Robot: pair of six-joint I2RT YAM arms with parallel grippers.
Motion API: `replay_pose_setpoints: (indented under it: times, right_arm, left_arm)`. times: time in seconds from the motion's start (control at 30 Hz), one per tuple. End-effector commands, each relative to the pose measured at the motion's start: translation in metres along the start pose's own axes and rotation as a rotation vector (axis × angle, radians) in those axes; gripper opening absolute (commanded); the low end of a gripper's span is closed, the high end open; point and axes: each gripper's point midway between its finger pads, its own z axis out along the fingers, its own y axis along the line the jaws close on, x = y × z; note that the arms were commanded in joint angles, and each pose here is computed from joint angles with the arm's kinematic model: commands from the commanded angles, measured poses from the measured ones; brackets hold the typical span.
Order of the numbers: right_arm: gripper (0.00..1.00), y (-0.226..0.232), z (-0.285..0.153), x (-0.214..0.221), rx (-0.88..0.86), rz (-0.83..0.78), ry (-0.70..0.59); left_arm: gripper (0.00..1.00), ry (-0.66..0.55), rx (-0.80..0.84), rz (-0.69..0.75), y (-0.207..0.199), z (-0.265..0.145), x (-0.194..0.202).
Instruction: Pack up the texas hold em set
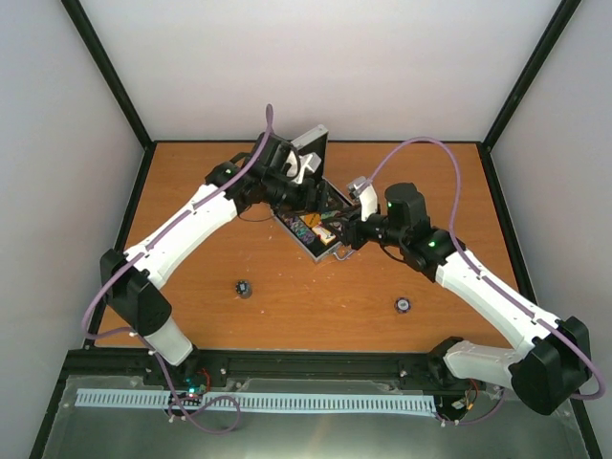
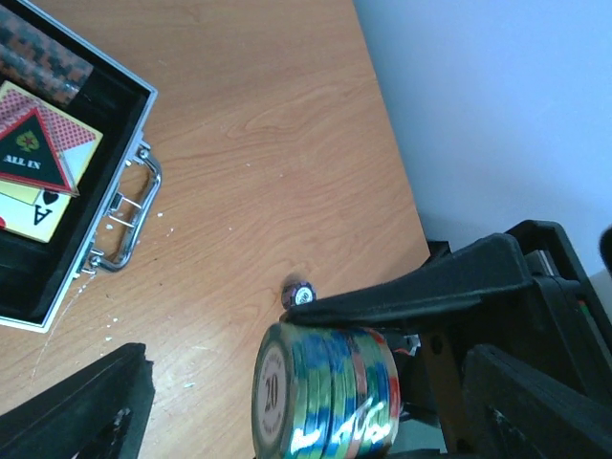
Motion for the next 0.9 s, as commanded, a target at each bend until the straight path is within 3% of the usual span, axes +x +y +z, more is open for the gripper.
replay_pose_setpoints:
  times: [0.0, 0.87]
  right_arm:
    - [0.34, 0.01, -0.008, -0.017, -0.007, -0.132, -0.083]
    - [0.35, -0.005, -0.006, -0.009, 0.076, -0.164, -0.052]
  left_arm:
    - [0.87, 0.053, 0.05, 0.016, -0.012, 0.01, 0.007]
    - [0.37, 0.184, -0.041, 0.053, -0.008, 0.037, 0.048]
